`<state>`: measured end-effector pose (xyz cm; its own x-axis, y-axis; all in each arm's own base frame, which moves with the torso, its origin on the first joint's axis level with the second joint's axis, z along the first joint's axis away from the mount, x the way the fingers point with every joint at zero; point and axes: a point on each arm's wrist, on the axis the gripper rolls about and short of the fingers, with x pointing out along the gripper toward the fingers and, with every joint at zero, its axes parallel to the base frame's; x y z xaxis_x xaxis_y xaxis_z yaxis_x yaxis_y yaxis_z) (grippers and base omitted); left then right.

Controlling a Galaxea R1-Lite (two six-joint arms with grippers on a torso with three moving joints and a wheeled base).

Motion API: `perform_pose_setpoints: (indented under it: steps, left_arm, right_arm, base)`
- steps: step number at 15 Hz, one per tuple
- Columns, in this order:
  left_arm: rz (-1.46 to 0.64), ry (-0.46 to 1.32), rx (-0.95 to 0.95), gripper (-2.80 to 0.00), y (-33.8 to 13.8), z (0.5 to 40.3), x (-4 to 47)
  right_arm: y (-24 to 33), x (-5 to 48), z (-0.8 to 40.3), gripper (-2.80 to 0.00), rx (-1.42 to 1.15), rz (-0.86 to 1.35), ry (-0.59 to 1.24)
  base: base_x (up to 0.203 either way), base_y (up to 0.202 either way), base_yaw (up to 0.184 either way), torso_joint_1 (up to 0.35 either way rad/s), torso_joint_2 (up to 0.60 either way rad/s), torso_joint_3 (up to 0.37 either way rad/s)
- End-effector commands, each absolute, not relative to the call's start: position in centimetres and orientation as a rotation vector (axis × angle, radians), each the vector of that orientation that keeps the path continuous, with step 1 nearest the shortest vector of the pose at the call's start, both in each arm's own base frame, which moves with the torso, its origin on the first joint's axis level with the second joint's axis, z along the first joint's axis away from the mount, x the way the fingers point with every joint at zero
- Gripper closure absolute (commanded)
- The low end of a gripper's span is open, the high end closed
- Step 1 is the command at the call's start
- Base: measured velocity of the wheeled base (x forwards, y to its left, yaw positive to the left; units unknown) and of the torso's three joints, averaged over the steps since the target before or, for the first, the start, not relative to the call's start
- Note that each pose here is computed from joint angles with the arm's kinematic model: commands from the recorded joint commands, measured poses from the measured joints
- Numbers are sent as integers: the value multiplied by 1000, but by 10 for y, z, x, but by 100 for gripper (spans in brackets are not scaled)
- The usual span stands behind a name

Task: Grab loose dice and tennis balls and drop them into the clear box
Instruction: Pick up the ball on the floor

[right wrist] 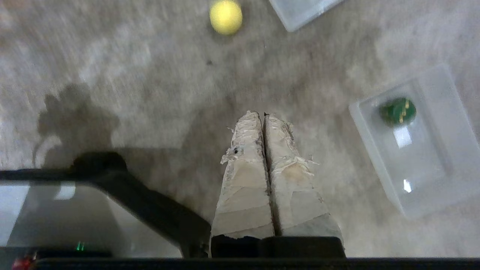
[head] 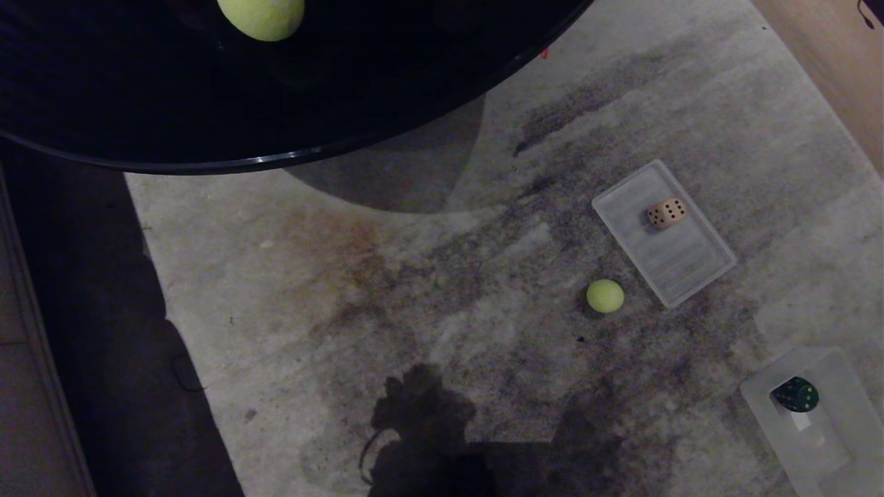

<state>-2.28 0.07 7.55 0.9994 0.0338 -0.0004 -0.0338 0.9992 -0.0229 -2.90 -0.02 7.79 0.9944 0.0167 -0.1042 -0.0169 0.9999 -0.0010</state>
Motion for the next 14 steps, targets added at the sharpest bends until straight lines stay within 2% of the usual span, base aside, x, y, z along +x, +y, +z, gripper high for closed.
perform_pose_setpoints:
  steps: [1,4,7,10,14]
  left_arm:
    - [34,3,-26,0,1,75,-23]
    - [34,3,-26,0,1,75,-23]
    - [34,3,-27,0,1,75,-23]
    - [34,3,-28,0,1,75,-23]
    - [34,3,-27,0,1,75,-23]
  right_arm:
    - [0,-28,97,0,-1,12,129]
    - [0,3,136,0,4,8,319]
    - [0,66,159,0,28,1,447]
    - [3,139,156,0,91,-6,532]
    - [21,230,124,0,271,-14,625]
  base:
    - [0,0,0,0,0,0]
    - [0,0,0,0,0,0]
    - [0,0,0,0,0,0]
    - [0,0,0,0,0,0]
    - [0,0,0,0,0,0]
